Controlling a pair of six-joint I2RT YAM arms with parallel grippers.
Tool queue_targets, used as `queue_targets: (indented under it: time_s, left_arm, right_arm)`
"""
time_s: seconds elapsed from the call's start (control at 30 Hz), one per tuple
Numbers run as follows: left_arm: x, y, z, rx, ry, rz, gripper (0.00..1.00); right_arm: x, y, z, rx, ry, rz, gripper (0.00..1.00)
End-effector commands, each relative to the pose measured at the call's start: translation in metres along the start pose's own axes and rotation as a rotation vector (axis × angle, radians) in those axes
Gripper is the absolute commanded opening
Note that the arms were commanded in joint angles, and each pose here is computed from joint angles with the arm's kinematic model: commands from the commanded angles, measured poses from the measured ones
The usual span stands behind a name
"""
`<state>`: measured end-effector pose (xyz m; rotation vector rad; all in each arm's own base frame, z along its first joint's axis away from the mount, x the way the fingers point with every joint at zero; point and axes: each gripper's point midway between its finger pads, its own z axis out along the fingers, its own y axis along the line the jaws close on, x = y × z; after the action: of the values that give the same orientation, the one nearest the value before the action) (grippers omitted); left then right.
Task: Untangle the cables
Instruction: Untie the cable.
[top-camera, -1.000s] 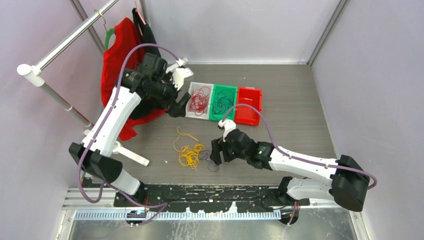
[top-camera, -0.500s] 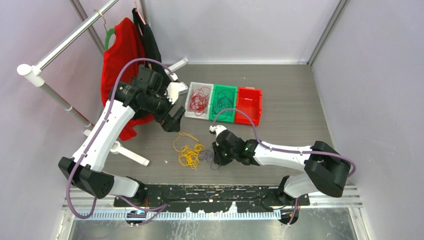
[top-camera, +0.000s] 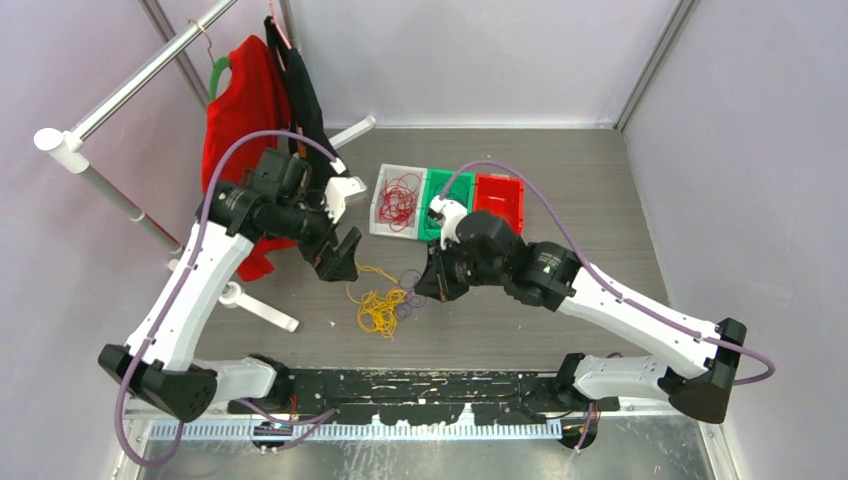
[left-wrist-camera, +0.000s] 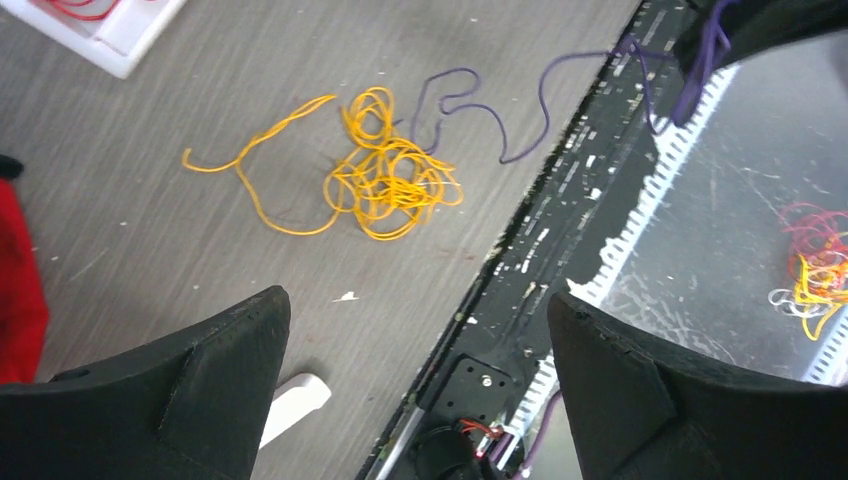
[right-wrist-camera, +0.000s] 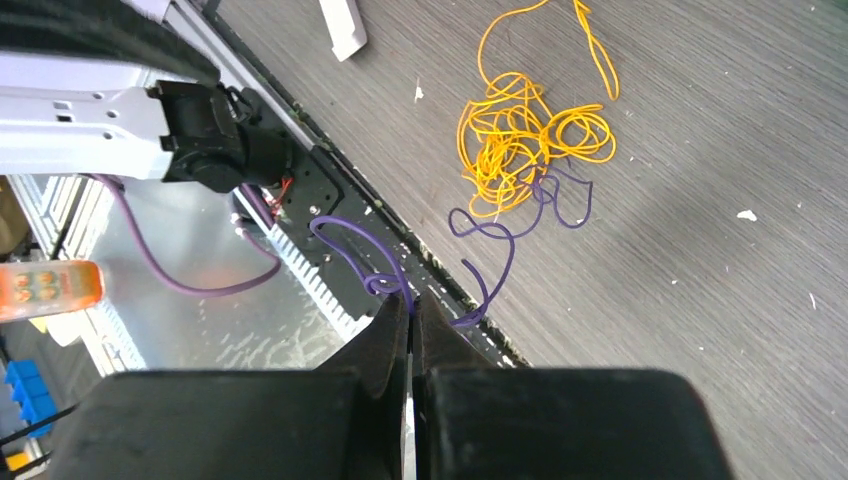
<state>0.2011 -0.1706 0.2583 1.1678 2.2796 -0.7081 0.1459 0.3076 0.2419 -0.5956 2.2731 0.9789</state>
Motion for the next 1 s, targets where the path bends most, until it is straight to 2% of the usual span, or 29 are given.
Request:
queue_targets:
  time_s: [0.0,0.13,0.3,0.43,0.63,0.73,0.97]
  left_arm:
    - [-0.006,-0.043,-0.023,0.114,-0.144,0.065,1.0]
    - [-0.02,-0.068,-0.038,0.174,-0.303,0.131,0.99]
    - [-0.026,-0.082,-0.042,0.19,-0.468,0.171,1.0]
    - [-0.031,-0.083,-0.038,0.205,-0.533,0.197,0.97]
    - [-0.053,-0.061,-0.032,0.122,-0.616,0.178,0.88]
    - [-0.063,-0.069,-0.034,0.18,-0.646,0.175,0.88]
    - [-0.075,-0.086,-0.032,0.268,-0.654,0.186,0.79]
  right_arm:
    - [-0.009,0.011,-0.024,0.014,0.063,-0.048,0.01]
    - [-0.047,0.032,-0.035,-0.023,-0.013,-0.101,0.01]
    - [-0.106,0.064,-0.052,-0.099,-0.202,-0.086,0.01]
    - [-0.138,0.088,-0.069,-0.189,-0.332,-0.056,0.01]
    - [-0.166,0.117,-0.095,-0.302,-0.442,-0.058,0.01]
    - [-0.177,0.127,-0.106,-0.341,-0.486,-0.074,0.01]
    - [-0.202,0.147,-0.133,-0.418,-0.607,-0.108,0.01]
